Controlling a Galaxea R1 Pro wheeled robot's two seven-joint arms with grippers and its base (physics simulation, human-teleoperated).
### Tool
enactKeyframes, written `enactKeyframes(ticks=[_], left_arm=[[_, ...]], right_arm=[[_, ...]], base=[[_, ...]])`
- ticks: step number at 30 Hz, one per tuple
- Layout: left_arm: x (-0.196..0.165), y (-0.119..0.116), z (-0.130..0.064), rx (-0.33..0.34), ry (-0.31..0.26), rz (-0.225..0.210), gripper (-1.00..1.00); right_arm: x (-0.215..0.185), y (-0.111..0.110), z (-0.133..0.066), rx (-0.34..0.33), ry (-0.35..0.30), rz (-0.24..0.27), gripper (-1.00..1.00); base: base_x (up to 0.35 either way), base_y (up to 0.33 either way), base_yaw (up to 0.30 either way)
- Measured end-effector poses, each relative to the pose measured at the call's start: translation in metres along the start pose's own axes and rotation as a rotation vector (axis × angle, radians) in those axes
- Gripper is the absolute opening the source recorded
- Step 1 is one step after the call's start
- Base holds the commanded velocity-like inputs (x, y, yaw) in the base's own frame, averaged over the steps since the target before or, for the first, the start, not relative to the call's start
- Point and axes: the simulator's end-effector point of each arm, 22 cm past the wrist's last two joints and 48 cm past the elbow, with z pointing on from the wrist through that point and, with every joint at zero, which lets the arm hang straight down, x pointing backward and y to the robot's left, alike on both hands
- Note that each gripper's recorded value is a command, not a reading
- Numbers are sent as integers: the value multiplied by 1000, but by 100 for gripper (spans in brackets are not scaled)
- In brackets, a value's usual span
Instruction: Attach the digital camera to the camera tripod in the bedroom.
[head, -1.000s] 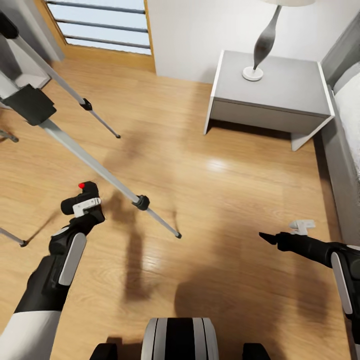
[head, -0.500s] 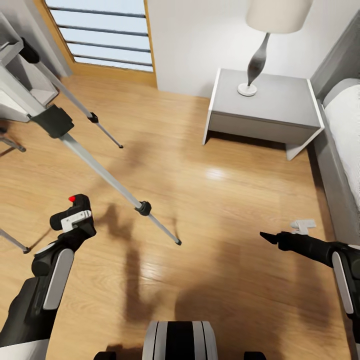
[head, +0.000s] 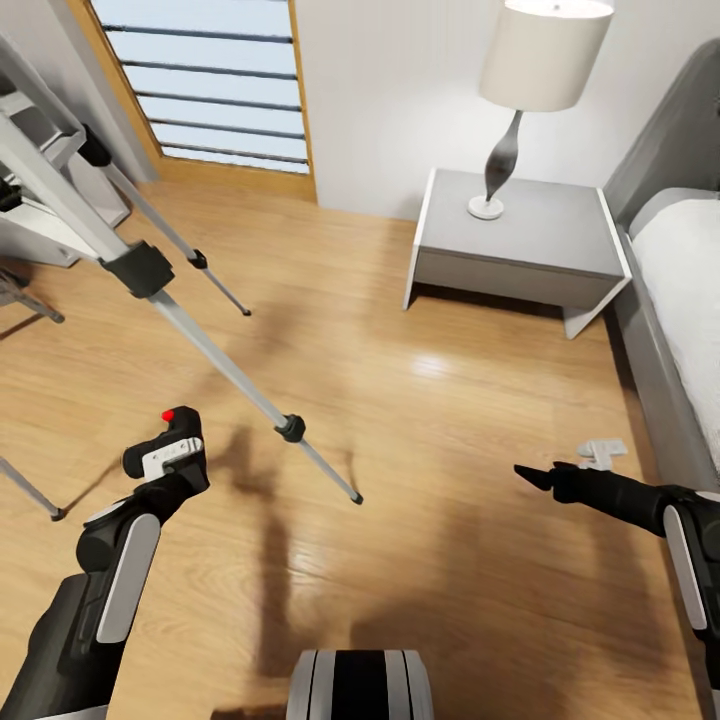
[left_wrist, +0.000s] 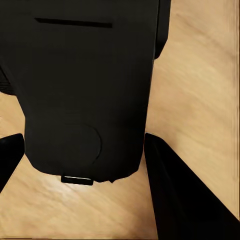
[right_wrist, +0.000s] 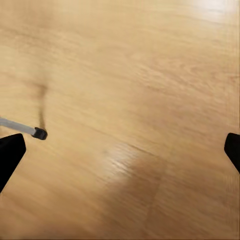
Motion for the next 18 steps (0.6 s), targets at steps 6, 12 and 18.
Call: enactKeyframes(ticks=[6, 12, 18], left_arm=[[-2, -14, -10, 27, 1, 20, -100], [7, -19, -21, 32, 13, 29, -100], [13, -10, -31, -4, 18, 33, -100]], right_arm=[[-13, 11, -8, -27, -42, -23, 100], [-24, 21, -16, -45, -73, -43, 100], [-34, 27, -25, -49, -98, -58, 100]], base=[[0, 0, 0], [0, 0, 0], [0, 0, 0]])
